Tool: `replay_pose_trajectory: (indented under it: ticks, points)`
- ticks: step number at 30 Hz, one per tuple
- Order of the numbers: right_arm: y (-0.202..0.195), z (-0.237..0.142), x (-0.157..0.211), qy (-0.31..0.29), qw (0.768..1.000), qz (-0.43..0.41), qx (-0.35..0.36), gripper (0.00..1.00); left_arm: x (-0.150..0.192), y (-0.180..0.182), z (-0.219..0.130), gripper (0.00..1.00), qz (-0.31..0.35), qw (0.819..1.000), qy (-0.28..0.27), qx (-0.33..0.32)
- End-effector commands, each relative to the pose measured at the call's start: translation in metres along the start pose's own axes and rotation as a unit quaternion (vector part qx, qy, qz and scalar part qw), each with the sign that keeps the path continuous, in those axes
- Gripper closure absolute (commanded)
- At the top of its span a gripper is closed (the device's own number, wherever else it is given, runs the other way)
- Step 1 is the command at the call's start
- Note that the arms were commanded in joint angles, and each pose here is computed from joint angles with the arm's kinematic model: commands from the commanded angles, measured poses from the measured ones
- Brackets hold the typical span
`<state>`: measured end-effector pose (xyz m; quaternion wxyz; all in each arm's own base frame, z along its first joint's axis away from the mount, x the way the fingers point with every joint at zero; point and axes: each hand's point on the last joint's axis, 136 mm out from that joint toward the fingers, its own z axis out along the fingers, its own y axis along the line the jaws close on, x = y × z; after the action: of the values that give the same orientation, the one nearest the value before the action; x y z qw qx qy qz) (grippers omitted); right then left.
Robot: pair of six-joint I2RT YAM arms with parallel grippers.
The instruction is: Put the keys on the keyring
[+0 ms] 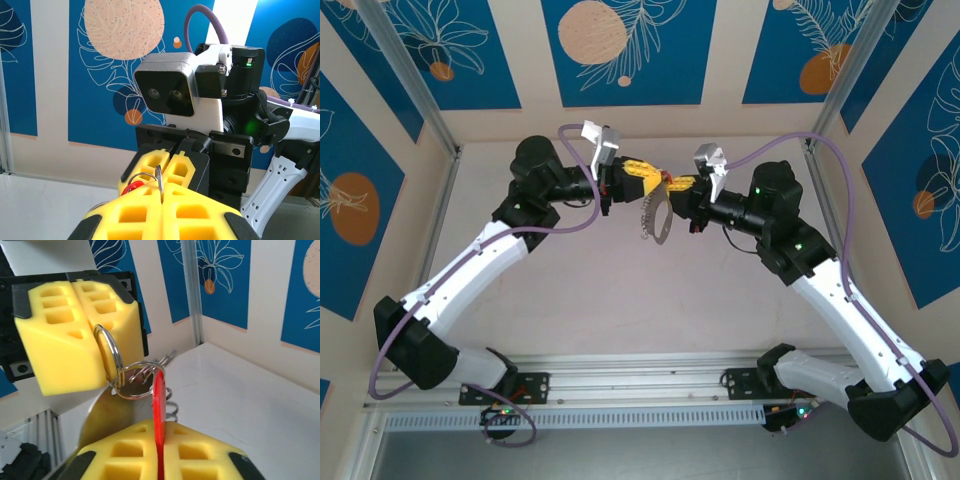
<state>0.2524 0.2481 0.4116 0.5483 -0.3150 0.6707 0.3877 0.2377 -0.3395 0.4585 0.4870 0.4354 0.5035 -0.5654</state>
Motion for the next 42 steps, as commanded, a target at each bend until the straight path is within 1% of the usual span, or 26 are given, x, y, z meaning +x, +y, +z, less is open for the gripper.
replay_pose_trajectory:
  ticks: [1, 4, 7, 14, 17, 30, 42]
  points:
    - [-0.001, -0.005, -0.012, -0.010, 1.000, -0.015, 0.010, 0.99, -0.023, -0.027, -0.003, 1.00, 0.042, 0.999, -0.014, 0.025]
    - [-0.001, -0.008, -0.008, -0.001, 1.000, -0.022, 0.015, 1.00, -0.023, -0.023, -0.004, 1.00, 0.042, 0.999, -0.016, 0.012]
    - [-0.005, -0.014, -0.006, 0.006, 0.999, -0.033, 0.035, 1.00, -0.021, -0.020, -0.004, 1.00, 0.043, 0.999, -0.015, 0.003]
    - [-0.018, -0.024, -0.003, 0.032, 0.994, -0.061, 0.085, 1.00, -0.017, -0.016, -0.003, 1.00, 0.040, 0.999, -0.010, -0.004]
    - [-0.019, -0.027, -0.004, 0.032, 0.993, -0.070, 0.093, 1.00, -0.017, -0.015, -0.002, 1.00, 0.039, 0.999, -0.009, -0.002]
    - [0.001, -0.036, -0.026, 0.025, 0.994, -0.088, 0.063, 1.00, -0.014, -0.010, 0.001, 1.00, 0.031, 0.999, -0.004, -0.002]
    - [0.019, -0.017, -0.032, 0.040, 0.994, -0.102, 0.022, 1.00, -0.012, -0.009, 0.004, 1.00, 0.027, 1.000, -0.002, 0.002]
